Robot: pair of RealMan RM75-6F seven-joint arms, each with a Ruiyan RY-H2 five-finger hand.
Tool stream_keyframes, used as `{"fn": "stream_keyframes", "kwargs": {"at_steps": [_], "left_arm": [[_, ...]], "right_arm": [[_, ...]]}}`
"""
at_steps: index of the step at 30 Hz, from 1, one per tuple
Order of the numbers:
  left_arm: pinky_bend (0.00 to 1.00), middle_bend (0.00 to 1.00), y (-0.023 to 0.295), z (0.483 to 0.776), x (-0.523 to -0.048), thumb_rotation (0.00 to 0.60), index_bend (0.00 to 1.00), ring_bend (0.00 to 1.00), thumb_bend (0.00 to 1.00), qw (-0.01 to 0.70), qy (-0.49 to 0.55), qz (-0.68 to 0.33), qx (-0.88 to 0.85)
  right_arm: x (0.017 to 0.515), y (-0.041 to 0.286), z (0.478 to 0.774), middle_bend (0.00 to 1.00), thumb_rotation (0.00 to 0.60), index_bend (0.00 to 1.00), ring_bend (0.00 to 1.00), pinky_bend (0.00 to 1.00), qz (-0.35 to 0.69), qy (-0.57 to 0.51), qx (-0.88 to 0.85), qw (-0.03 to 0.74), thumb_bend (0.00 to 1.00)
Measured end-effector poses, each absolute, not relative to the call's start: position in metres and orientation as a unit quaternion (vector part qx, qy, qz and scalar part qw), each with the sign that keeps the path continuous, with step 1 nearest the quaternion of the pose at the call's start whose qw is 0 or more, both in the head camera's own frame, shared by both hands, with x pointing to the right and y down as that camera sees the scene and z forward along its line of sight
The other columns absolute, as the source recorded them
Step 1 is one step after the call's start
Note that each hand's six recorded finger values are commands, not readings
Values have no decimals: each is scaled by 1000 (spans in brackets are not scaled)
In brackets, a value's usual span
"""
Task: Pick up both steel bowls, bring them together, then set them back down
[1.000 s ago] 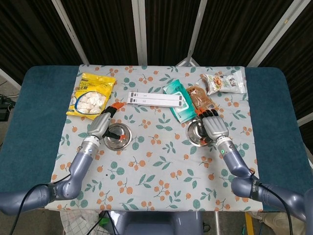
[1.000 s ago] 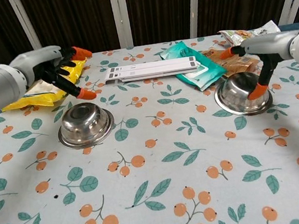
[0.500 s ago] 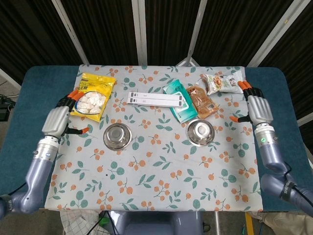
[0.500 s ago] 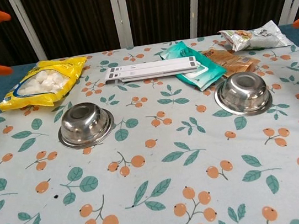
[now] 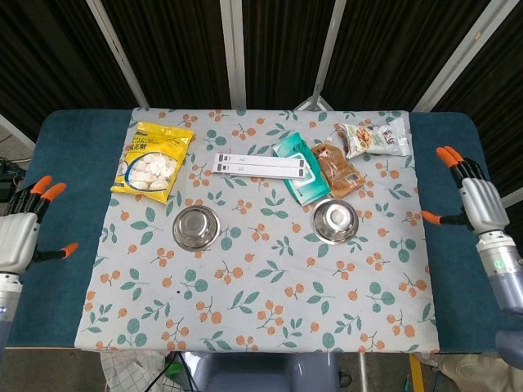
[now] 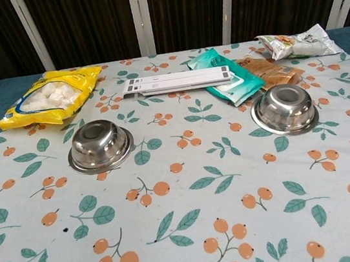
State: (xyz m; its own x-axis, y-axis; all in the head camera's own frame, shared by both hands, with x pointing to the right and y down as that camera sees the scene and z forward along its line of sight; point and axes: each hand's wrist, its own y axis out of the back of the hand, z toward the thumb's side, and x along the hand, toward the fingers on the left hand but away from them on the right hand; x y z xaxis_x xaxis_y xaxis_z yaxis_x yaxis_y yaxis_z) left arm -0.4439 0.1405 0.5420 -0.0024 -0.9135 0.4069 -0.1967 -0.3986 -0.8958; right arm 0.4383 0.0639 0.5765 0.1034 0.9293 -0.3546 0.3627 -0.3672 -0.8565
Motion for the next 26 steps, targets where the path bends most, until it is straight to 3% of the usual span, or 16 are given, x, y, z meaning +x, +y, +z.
{"fn": "stream_keyframes", "kwargs": {"at_steps": [10, 16, 22, 26], "left_arm": [[31, 0, 215, 501, -458, 600, 154, 0, 0, 329, 446, -520, -649], [31, 0, 259, 487, -458, 600, 154, 0, 0, 335, 450, -519, -645], [31, 0, 273, 487, -457, 600, 157, 0, 0, 392, 458, -516, -608], [31, 0, 275, 493, -456, 600, 160, 0, 0, 384, 457, -514, -616]], "right_arm": [[455, 152, 531, 7, 600, 106, 94, 0, 491, -437, -649, 383, 65], [450, 209, 522, 11, 600, 106, 94, 0, 507, -410, -653, 385, 65], [445, 228, 515, 14, 600, 106, 94, 0, 523, -391, -642, 402, 65], [447, 235, 507, 15, 600, 106, 94, 0, 535, -393, -632, 399, 65]]}}
